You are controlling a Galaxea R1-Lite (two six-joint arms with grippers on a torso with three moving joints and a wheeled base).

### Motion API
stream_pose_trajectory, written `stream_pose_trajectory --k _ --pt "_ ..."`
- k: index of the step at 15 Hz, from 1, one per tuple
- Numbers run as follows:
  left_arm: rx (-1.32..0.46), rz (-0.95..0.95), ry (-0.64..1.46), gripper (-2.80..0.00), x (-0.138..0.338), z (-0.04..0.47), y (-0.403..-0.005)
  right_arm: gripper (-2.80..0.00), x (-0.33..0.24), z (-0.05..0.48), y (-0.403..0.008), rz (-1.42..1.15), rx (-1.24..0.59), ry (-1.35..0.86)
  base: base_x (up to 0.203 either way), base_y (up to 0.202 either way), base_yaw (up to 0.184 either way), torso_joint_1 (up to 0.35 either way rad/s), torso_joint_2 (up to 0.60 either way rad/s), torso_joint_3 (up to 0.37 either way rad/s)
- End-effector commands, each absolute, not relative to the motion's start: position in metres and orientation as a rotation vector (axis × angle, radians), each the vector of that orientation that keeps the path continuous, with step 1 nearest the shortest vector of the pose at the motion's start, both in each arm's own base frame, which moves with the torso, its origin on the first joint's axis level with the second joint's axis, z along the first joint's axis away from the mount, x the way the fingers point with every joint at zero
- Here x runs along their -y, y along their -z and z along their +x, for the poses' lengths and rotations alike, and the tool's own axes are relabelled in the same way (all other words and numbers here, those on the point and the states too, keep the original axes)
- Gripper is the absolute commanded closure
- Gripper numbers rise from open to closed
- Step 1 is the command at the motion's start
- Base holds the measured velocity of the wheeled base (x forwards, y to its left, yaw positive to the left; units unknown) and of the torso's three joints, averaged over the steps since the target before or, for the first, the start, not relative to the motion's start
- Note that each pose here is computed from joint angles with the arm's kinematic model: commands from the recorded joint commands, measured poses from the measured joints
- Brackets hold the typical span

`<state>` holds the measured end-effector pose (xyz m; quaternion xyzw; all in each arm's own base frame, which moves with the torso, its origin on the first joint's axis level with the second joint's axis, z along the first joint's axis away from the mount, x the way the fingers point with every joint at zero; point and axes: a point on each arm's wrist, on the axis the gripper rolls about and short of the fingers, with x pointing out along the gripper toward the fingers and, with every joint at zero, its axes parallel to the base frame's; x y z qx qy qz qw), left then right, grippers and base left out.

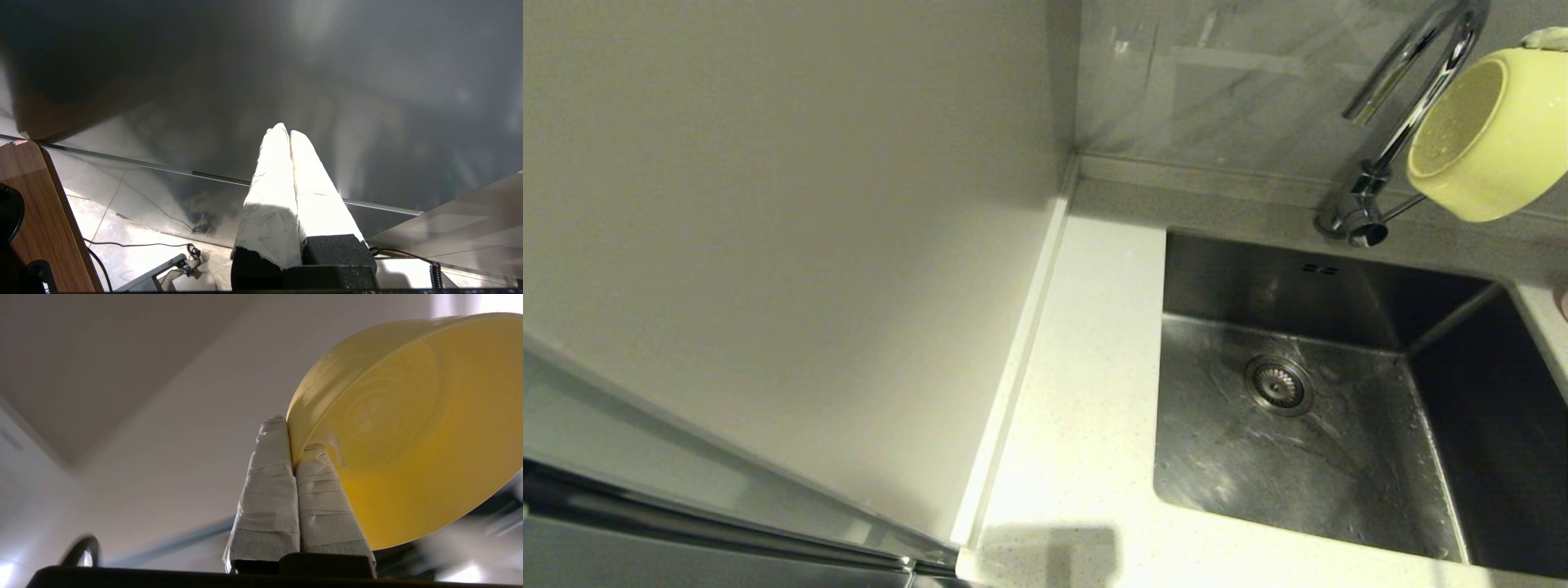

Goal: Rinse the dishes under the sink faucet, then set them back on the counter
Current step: Put a bowl back to the table from the sink

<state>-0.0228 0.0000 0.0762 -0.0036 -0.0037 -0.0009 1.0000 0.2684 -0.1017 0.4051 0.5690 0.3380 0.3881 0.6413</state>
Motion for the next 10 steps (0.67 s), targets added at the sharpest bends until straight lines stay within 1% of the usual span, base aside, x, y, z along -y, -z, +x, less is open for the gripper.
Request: stream_pose_trajectory --k 1,2,4,7,9,10 --pt "0.005 -0.008 0.002 0.00 0.000 -0.023 -0.075 0.00 0.129 0.225 -0.443 0.783 -0.363 -0.890 0.000 0.000 0.000 0.000 0.00 0.000" --pt "0.005 -0.008 0.002 0.00 0.000 -0.023 -0.075 0.00 0.142 0.206 -0.448 0.658 -0.264 -0.831 0.000 0.000 0.000 0.000 0.00 0.000" --pt "0.005 -0.008 0.002 0.00 0.000 -0.023 -0.075 0.00 0.154 0.177 -0.455 0.460 -0.139 -0.738 0.000 0.000 0.000 0.000 0.00 0.000" --pt "0.005 -0.008 0.002 0.00 0.000 -0.023 -0.075 0.00 0.151 0.154 -0.449 0.197 -0.027 -0.687 0.000 0.000 0.000 0.000 0.00 0.000" --pt "0.005 -0.008 0.002 0.00 0.000 -0.023 -0.075 0.00 0.147 0.148 -0.441 0.162 -0.013 -0.677 0.000 0.000 0.000 0.000 0.00 0.000" --pt "0.005 -0.008 0.002 0.00 0.000 -0.023 -0.075 0.00 0.145 0.147 -0.438 0.188 -0.023 -0.677 0.000 0.000 0.000 0.000 0.00 0.000"
